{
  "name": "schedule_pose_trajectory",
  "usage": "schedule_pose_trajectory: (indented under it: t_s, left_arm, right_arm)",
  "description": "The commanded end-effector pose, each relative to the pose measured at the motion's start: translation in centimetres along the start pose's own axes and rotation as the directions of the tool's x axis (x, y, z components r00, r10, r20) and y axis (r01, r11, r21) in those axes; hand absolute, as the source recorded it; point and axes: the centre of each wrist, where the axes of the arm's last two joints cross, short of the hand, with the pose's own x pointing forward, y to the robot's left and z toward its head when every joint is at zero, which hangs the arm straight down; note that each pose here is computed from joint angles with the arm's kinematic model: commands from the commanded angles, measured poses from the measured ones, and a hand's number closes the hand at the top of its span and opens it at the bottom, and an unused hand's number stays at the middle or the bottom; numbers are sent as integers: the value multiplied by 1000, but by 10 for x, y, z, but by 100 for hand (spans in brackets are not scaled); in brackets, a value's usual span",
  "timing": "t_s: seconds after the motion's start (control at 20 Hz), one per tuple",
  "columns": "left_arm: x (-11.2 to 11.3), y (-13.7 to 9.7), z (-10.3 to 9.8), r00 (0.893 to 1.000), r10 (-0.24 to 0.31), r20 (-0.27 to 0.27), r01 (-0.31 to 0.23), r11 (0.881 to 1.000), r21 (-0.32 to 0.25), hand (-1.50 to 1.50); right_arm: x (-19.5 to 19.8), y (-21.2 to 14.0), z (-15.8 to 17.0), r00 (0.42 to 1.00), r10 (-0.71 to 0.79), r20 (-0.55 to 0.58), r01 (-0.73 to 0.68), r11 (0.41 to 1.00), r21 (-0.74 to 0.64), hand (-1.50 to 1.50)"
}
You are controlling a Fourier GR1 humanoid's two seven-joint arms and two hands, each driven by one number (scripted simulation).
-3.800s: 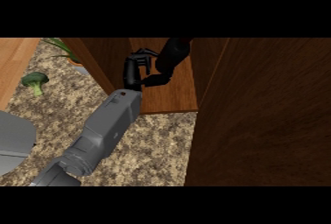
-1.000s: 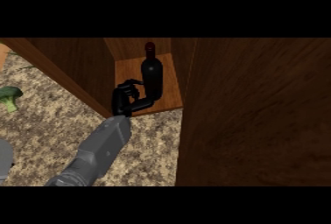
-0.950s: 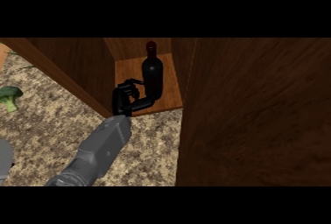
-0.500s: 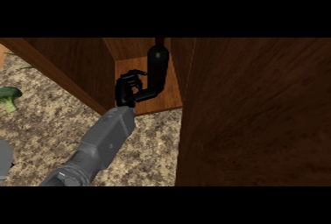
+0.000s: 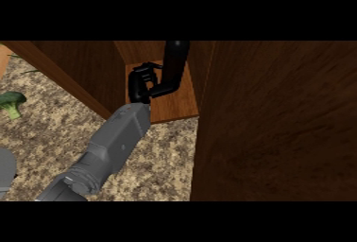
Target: Pick up the wine, place it into the cabinet and close the cabinet
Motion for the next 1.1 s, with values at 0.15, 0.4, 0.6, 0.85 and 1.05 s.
schedule_pose_trajectory:
  t_s: [0.15,0.4,0.6,0.85,1.05]
  left_arm:
    - [17,-11,-9,1000,1,-22,-1,1000,2,150]
    - [27,-18,-14,998,18,-65,-17,1000,21,150]
    - [28,-12,-18,997,27,-74,-24,999,36,150]
    - [33,3,-29,989,-147,4,146,988,47,150]
    - [34,15,-34,937,-341,71,334,938,99,150]
  right_arm:
    - [4,-4,8,1000,5,2,-5,1000,-5,-150]
    - [-1,-5,7,1000,3,-1,-3,1000,-12,-150]
    - [2,-5,16,999,31,9,-30,999,-12,-150]
    - [-2,-6,8,1000,22,14,-22,1000,-3,-150]
    - [-4,-7,11,1000,15,3,-15,1000,-22,-150]
